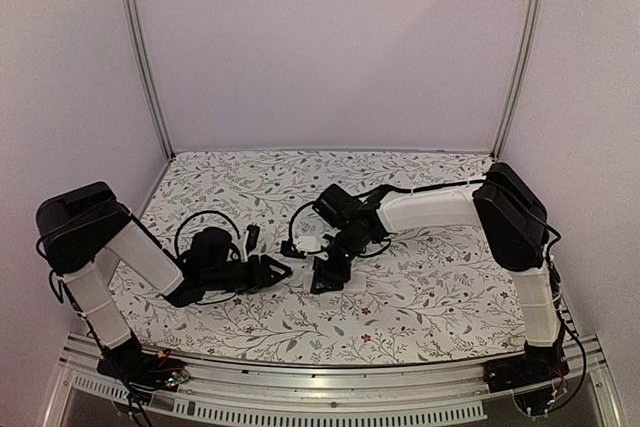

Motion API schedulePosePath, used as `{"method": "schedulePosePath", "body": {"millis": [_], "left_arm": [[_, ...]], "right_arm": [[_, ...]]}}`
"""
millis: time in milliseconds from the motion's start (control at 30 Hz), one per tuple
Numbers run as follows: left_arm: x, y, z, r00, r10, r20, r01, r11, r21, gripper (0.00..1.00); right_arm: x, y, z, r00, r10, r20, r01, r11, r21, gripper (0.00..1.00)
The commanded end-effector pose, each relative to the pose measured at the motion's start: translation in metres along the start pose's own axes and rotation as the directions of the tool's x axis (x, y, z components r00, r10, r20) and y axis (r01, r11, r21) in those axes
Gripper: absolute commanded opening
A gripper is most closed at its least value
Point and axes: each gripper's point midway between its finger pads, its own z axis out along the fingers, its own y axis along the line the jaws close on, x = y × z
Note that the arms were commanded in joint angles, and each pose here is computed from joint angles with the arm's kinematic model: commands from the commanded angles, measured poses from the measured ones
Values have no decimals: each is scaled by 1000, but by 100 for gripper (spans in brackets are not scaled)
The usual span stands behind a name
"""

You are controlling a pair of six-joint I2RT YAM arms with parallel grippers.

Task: Load the batteries into the remote control
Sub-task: Load the battery cover onto the remote control without the battery cover.

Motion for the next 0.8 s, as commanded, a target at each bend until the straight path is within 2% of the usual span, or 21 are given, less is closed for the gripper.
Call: {"method": "schedulePosePath", "body": {"millis": [0, 167, 400, 767], "left_arm": [[22, 11, 3, 998, -3, -64, 1, 999, -34, 49], [22, 5, 8, 997, 14, -77, -16, 1000, -18, 49], [28, -3, 15, 993, 53, -109, -54, 998, -10, 48], [30, -8, 28, 989, 49, -137, -48, 999, 12, 45]], "right_arm": [[22, 12, 14, 996, 68, -64, -74, 993, -87, 68], [22, 11, 15, 995, 72, -64, -78, 993, -91, 70], [26, 7, 17, 993, 91, -75, -97, 991, -92, 63], [25, 8, 15, 993, 96, -61, -103, 988, -113, 64]]}}
